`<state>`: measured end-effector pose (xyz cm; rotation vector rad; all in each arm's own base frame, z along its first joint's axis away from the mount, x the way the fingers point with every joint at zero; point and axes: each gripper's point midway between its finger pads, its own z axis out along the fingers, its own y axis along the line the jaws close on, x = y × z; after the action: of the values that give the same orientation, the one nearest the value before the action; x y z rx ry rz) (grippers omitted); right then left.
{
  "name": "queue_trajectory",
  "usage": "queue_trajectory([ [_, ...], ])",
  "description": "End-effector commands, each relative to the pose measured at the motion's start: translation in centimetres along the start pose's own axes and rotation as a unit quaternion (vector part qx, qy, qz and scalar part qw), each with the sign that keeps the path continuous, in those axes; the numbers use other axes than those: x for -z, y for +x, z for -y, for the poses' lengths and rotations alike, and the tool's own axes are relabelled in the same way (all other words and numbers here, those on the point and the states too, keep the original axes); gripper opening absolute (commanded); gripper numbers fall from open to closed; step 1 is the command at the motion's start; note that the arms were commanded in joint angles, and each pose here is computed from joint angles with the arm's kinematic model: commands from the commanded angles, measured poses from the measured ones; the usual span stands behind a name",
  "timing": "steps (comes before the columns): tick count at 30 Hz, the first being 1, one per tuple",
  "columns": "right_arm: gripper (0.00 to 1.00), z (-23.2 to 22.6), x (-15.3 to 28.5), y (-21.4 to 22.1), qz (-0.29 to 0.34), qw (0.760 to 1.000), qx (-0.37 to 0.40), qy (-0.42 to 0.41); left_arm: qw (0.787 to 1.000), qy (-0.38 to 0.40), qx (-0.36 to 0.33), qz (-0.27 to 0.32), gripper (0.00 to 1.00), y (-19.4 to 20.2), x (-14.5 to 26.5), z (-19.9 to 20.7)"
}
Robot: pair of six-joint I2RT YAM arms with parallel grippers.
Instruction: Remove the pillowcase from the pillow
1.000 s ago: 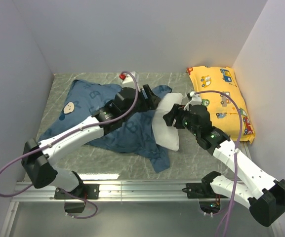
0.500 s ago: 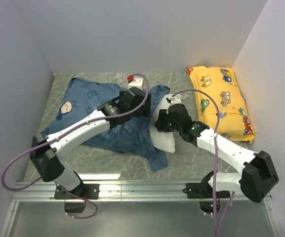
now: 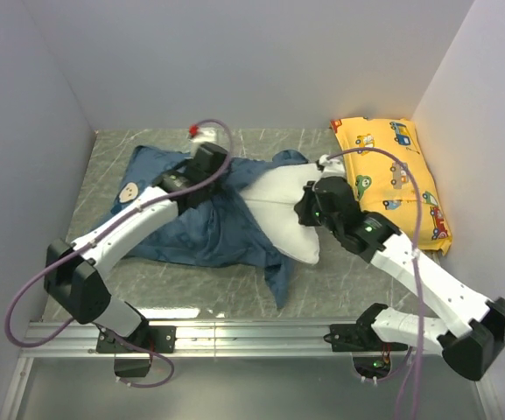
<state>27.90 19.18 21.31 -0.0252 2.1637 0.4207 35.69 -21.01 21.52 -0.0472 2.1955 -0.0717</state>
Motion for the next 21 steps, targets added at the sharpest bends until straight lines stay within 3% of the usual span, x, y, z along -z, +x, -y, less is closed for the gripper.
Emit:
queue_trajectory([
  [1,0.00,3.8,5.6,-5.0,0.077,0.994,-0.007,0.082,0.990,-0.128,0.032,0.041,0.00,-3.4,-0.1,-10.1],
  [7,0.00,4.7,10.0,-7.3,0.116,0.989,-0.023,0.091,0.969,-0.179,0.155,0.068,0.00,-5.1,-1.1,-21.4],
  [10,0.00,4.1,10.4,-7.6,0.119,0.990,-0.024,0.071,0.971,-0.154,0.169,0.065,0.00,-5.3,-1.6,-21.9],
  [14,0.00,2.3,8.3,-6.2,0.086,0.995,-0.023,0.034,0.986,-0.033,0.161,0.034,0.03,-5.0,-2.5,-15.6],
  [16,0.00,1.8,7.4,-5.7,0.078,0.996,-0.024,0.024,0.988,0.020,0.146,0.035,0.21,-4.3,-1.5,-11.9],
  [17,0.00,1.6,7.0,-5.5,0.073,0.997,-0.023,0.022,0.988,0.051,0.142,0.045,0.39,-4.4,-0.5,-10.1],
  [21,0.00,1.7,6.5,-5.9,0.067,0.997,-0.019,0.040,0.979,0.131,0.143,0.068,0.73,-5.6,3.5,-7.1],
])
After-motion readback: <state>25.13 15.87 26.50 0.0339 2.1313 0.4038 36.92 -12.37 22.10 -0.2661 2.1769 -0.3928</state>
